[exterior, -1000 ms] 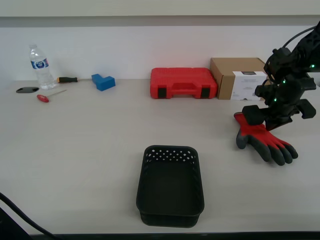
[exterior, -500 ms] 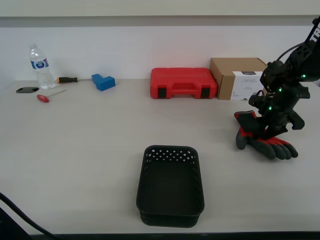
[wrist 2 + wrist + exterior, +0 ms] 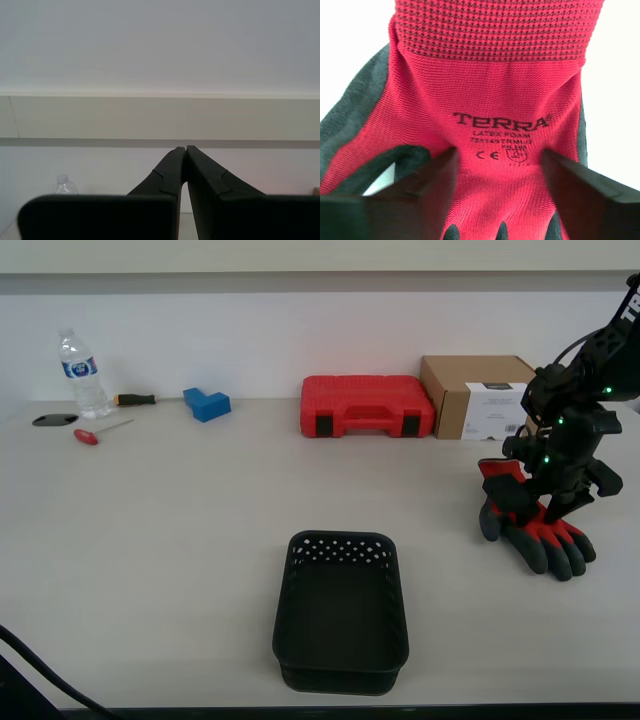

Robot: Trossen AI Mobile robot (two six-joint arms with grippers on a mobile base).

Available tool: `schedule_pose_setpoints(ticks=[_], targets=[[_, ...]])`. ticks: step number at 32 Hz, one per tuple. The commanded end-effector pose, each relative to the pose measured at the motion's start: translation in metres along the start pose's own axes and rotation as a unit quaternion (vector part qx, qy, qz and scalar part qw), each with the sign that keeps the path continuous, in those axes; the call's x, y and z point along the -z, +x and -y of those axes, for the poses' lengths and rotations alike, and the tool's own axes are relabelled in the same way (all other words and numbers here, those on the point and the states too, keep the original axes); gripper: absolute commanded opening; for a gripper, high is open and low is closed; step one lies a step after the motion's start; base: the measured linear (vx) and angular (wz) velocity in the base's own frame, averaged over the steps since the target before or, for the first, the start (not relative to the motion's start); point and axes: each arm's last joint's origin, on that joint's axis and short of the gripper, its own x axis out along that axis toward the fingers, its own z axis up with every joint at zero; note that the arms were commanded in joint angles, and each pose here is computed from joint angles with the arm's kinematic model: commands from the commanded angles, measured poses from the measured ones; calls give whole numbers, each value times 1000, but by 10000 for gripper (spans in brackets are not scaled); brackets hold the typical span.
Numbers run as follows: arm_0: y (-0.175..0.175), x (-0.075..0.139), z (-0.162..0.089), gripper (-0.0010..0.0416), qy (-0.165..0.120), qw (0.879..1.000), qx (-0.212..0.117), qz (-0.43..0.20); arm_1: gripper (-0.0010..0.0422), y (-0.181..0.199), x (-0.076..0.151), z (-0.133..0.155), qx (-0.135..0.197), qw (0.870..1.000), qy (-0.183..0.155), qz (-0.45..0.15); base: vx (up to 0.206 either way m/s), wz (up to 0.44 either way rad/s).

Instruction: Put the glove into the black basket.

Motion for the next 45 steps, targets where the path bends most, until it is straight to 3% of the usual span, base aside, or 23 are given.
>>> schedule_pose_setpoints(ticks=[1, 5, 13, 21, 22, 23, 26, 31, 32, 35, 37, 40, 45], targets=[[1, 1, 0, 126, -4, 1000, 6, -7, 0, 0, -1, 0, -1, 1000, 0, 3, 0, 0], [1, 2, 0, -4, -17, 1000, 4, -7, 0, 0, -1, 0, -1, 1000, 0, 3, 0, 0], [-13, -4, 1, -2, -15, 1000, -13, 3, 0, 0, -1, 0, -1, 1000, 0, 3, 0, 0], [-72, -24, 3, -2, 28, 997, -43, 63, 0, 0, -1, 0, -1, 1000, 0, 3, 0, 0], [-82, -25, 3, -2, 31, 995, -56, 71, 0, 0, -1, 0, -1, 1000, 0, 3, 0, 0], [-101, -27, 1, -2, 39, 991, -96, 84, 0, 0, -1, 0, -1, 1000, 0, 3, 0, 0], [-129, -29, -5, -2, 37, 984, -138, 104, 0, 0, -1, 0, -1, 1000, 0, 3, 0, 0], [-184, -28, -37, -2, -12, 980, -146, 138, 0, 0, 0, 0, -1, 1000, 0, 1, 0, 0], [-203, -24, -53, -2, -35, 978, -153, 141, 0, 0, -1, 0, -1, 1000, 0, 2, 0, 0], [-224, -15, -78, -2, -64, 974, -164, 139, 0, 0, 0, 0, -1, 1000, 0, 1, 0, 0], [-242, -5, -115, -2, -99, 967, -183, 144, 0, 0, 0, 0, -1, 1000, 0, 0, 0, 0], [-248, 8, -158, -2, -122, 962, -208, 129, 0, 0, 0, 0, -1, 1000, 0, 0, 0, 0], [-252, 27, -200, -2, -149, 956, -229, 107, 0, 0, 0, 0, -2, 1000, 0, 0, 0, 0]])
